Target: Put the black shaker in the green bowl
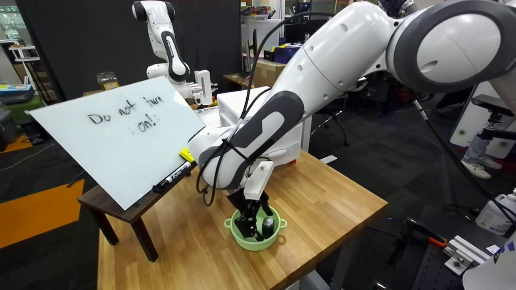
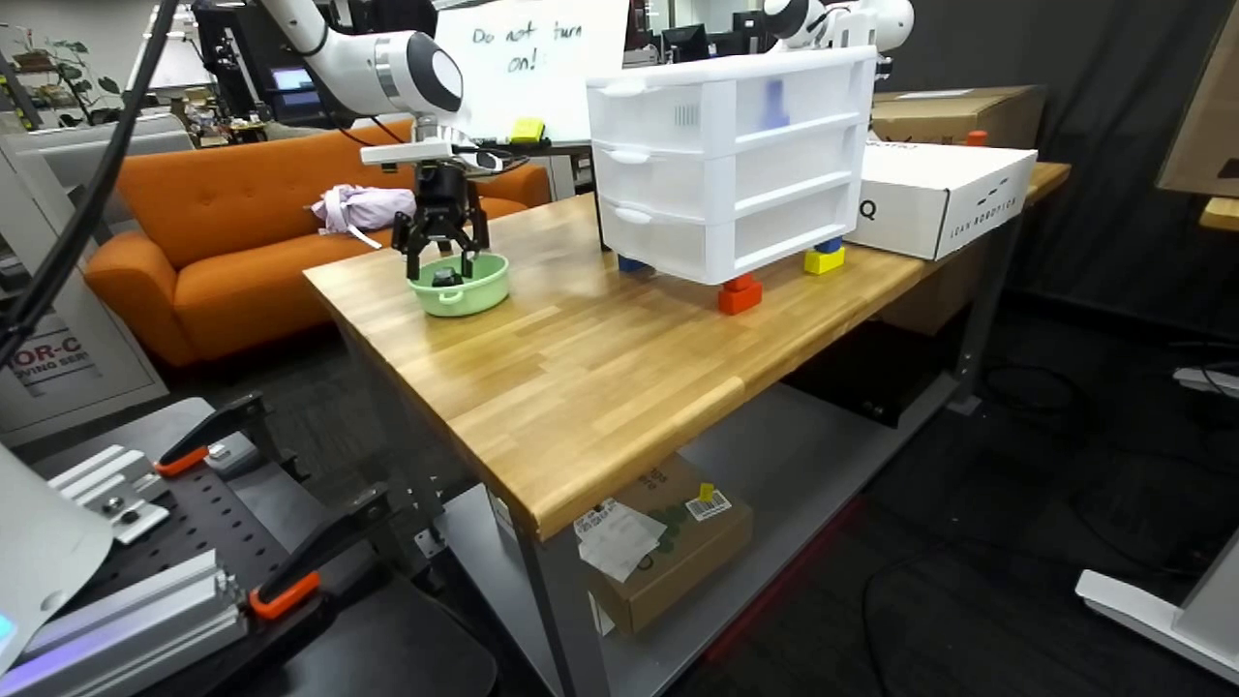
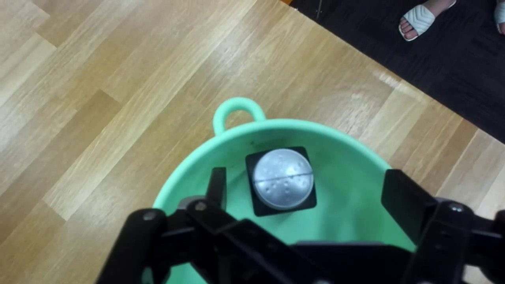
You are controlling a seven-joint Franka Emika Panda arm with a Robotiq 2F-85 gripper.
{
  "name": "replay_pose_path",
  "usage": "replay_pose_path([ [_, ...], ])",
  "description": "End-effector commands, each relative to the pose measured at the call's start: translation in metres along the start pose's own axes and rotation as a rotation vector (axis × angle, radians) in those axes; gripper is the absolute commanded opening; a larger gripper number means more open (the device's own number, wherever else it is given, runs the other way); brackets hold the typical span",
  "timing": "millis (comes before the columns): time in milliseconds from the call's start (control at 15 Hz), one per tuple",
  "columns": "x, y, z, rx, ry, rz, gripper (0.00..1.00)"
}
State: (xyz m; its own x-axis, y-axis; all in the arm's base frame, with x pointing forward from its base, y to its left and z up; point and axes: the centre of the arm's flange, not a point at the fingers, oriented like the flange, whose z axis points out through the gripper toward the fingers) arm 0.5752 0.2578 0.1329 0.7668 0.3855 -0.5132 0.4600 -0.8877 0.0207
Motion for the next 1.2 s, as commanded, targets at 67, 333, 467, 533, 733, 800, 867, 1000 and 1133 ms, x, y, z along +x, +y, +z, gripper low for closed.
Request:
replay_pose_path([
  [67,-0.019,0.000,0.000,-0.030,0.029,0.020,1.00],
  [333,-0.018,-0.009,-0.013,-0.061,0.032,0.036,1.00],
  [467,-0.019,-0.018,-0.020,-0.087,0.042,0.033,1.00],
  [533,-0.021,-0.023,-0.022,-0.097,0.051,0.031,1.00],
  [733,-0.033,-0.037,-0.017,-0.120,0.065,0.048,1.00],
  [800,-0.038,-0.040,-0.012,-0.124,0.064,0.058,1.00],
  [867,-0.047,-0.044,-0.005,-0.123,0.061,0.063,1.00],
  [1000,-0.064,-0.051,0.012,-0.117,0.062,0.081,1.00],
  [1133,-0.081,-0.060,0.030,-0.105,0.075,0.099,1.00],
])
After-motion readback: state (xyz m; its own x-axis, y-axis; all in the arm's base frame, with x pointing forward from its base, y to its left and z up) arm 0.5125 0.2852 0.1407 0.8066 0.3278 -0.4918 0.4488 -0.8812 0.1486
